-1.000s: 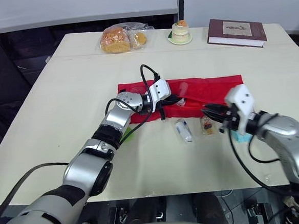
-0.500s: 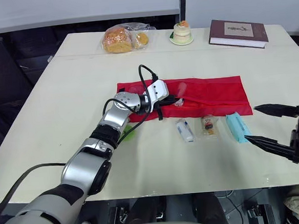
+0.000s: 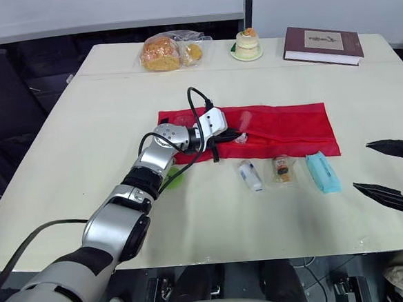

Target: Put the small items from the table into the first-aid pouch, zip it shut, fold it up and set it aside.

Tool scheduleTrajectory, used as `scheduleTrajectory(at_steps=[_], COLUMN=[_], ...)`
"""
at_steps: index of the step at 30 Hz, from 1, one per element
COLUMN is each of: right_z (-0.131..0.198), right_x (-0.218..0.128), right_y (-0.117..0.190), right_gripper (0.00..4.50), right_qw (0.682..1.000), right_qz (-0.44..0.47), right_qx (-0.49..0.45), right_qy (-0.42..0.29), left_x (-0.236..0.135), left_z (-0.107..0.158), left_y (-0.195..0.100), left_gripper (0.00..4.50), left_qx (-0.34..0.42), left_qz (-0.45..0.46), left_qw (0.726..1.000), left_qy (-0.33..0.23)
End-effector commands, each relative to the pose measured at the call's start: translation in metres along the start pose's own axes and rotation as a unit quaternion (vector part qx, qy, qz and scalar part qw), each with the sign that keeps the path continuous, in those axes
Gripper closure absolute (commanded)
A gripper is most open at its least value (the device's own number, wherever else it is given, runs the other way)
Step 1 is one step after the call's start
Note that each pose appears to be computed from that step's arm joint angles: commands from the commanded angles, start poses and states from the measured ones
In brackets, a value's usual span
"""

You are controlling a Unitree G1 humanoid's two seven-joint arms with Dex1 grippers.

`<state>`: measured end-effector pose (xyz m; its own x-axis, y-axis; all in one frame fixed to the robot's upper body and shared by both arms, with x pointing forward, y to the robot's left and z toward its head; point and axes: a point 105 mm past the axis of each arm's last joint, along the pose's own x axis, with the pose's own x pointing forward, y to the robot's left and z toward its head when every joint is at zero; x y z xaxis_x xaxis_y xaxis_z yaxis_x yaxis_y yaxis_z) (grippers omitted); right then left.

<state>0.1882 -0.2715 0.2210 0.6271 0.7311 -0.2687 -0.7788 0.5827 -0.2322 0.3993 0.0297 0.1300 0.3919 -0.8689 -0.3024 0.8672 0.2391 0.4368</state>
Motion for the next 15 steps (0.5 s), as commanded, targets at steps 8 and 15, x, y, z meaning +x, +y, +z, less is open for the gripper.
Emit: scheduleTrajectory(at_steps=[8,15], right_z=[-0.003,-0.021], right_x=[-0.015,0.059], right_y=[-0.001,0.039], right_gripper=[0.08,0.08], right_qw=[0.999,0.999], right_qz=[-0.019,0.023], right_qx=[-0.019,-0.002], right_qy=[0.021,0.029], left_x=[-0.001,0.001], left_z=[0.011,0.012], left_y=[0.006,0.005], left_gripper=[4.5,4.5], left_qx=[0.019,0.019], left_qz=[0.006,0.005], left_qw=[1.0,1.0], left_qy=[-0.011,-0.013])
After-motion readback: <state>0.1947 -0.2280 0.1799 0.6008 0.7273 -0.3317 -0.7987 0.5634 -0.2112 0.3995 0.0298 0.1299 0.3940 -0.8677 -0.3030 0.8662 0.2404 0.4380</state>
